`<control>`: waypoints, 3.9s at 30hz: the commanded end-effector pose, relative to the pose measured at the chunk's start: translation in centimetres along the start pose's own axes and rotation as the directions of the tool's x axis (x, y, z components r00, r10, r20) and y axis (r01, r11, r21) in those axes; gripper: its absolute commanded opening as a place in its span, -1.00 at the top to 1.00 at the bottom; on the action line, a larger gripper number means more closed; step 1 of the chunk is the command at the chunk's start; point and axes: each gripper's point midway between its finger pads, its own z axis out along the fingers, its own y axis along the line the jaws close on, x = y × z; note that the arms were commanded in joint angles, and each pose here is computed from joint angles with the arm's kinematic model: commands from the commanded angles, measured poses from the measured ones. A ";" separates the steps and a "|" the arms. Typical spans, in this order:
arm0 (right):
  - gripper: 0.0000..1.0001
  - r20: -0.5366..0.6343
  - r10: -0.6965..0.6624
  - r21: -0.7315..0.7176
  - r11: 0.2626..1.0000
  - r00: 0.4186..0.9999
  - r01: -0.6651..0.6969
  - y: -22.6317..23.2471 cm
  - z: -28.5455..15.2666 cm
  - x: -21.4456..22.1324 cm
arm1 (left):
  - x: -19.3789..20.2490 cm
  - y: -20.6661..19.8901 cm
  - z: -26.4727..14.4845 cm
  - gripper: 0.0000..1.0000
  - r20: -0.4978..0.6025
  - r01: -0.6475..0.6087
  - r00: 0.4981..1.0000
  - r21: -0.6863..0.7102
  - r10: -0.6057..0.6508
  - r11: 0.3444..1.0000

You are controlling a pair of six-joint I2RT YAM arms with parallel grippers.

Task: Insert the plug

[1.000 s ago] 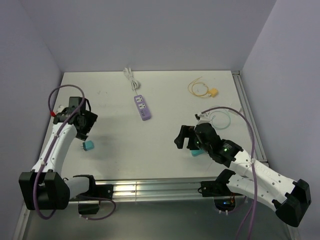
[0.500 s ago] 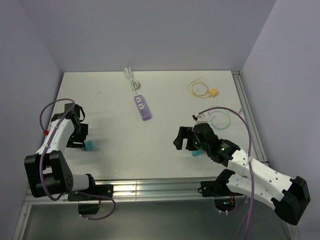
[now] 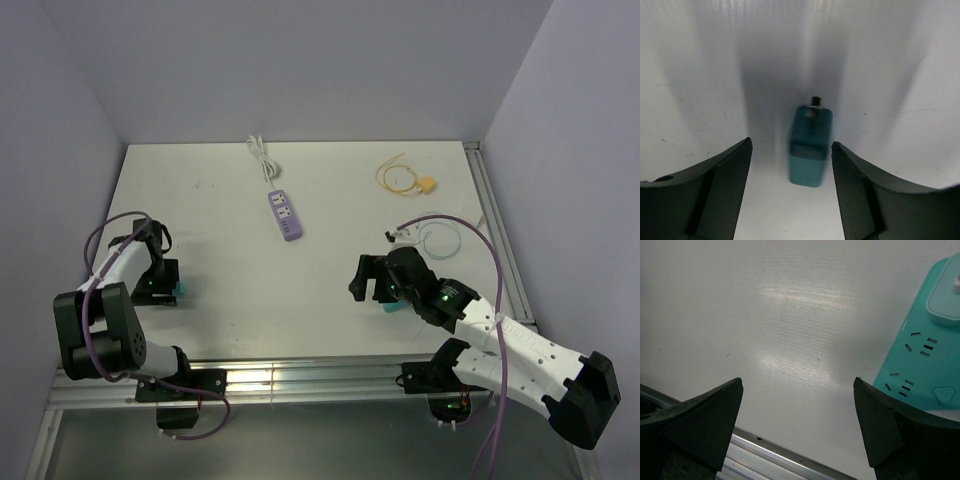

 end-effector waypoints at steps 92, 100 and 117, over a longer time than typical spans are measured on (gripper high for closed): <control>-0.32 0.444 0.080 -0.204 0.979 0.893 0.013 24.2 2.7 -7.9 | 21.6 -0.2 -26.8 0.99 -0.540 0.112 0.470 0.821 0.699 0.559; -0.09 0.459 0.093 -0.190 0.982 0.883 -0.005 22.9 2.9 -7.9 | 21.7 0.1 -26.4 0.99 -0.548 0.107 0.461 0.816 0.698 0.569; 0.25 0.467 0.022 -0.173 0.983 0.884 0.067 23.1 3.9 -8.5 | 21.9 0.5 -26.4 0.99 -0.548 0.095 0.445 0.815 0.708 0.571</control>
